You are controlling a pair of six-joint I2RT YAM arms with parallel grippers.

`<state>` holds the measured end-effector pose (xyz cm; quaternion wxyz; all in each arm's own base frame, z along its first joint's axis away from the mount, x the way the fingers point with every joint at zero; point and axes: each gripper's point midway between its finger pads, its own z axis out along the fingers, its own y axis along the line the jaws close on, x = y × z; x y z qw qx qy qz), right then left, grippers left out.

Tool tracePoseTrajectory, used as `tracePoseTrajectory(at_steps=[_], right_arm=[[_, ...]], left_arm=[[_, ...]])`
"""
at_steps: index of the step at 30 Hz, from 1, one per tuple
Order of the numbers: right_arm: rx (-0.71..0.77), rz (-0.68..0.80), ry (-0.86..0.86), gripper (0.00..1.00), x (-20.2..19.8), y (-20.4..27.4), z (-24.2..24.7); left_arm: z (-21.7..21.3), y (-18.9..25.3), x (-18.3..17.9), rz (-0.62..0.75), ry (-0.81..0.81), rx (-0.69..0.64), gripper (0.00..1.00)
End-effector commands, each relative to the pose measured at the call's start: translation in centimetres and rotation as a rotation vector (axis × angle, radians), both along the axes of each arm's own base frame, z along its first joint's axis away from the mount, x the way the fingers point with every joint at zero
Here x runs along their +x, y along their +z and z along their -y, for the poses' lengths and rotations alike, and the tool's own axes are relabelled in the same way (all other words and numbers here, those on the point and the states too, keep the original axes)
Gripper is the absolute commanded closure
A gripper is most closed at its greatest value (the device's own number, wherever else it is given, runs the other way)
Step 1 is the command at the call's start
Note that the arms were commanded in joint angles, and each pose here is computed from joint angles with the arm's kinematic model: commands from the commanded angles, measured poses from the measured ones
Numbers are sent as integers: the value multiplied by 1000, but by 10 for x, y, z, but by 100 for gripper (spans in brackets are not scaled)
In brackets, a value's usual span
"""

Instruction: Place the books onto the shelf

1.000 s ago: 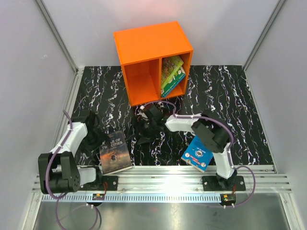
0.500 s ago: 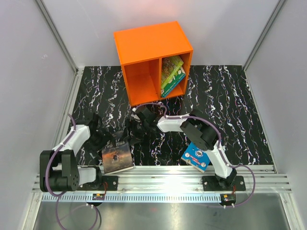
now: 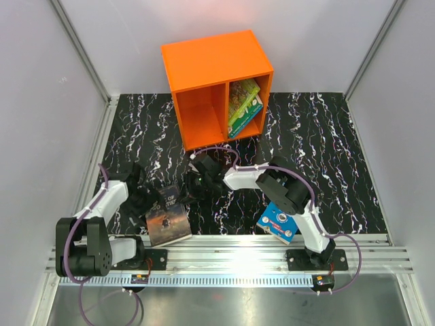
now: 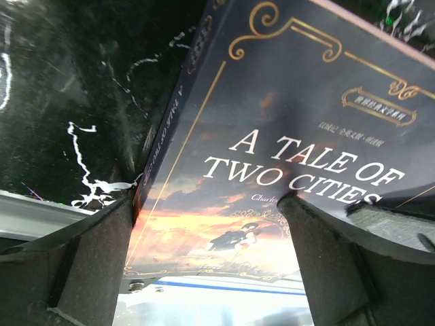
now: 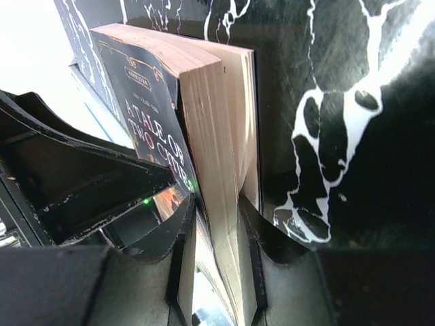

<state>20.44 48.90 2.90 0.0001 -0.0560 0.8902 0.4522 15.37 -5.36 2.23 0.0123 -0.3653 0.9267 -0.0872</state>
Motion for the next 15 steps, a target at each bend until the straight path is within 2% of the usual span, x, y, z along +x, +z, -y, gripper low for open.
tracePoseTrajectory(at_steps=[1, 4, 8, 15], right_arm=[[113, 29, 104, 100, -46, 51, -24], [114, 48, 83, 100, -48, 63, -13], [94, 125, 73, 100, -53, 93, 11], [71, 274, 2, 100, -48, 152, 46]], left_arm=[[40, 15, 25, 110, -47, -212, 12], [37, 38, 31, 157, -121, -193, 13], [29, 72, 42, 288, -201, -139, 12], [48, 109, 45, 512, -238, -237, 11]])
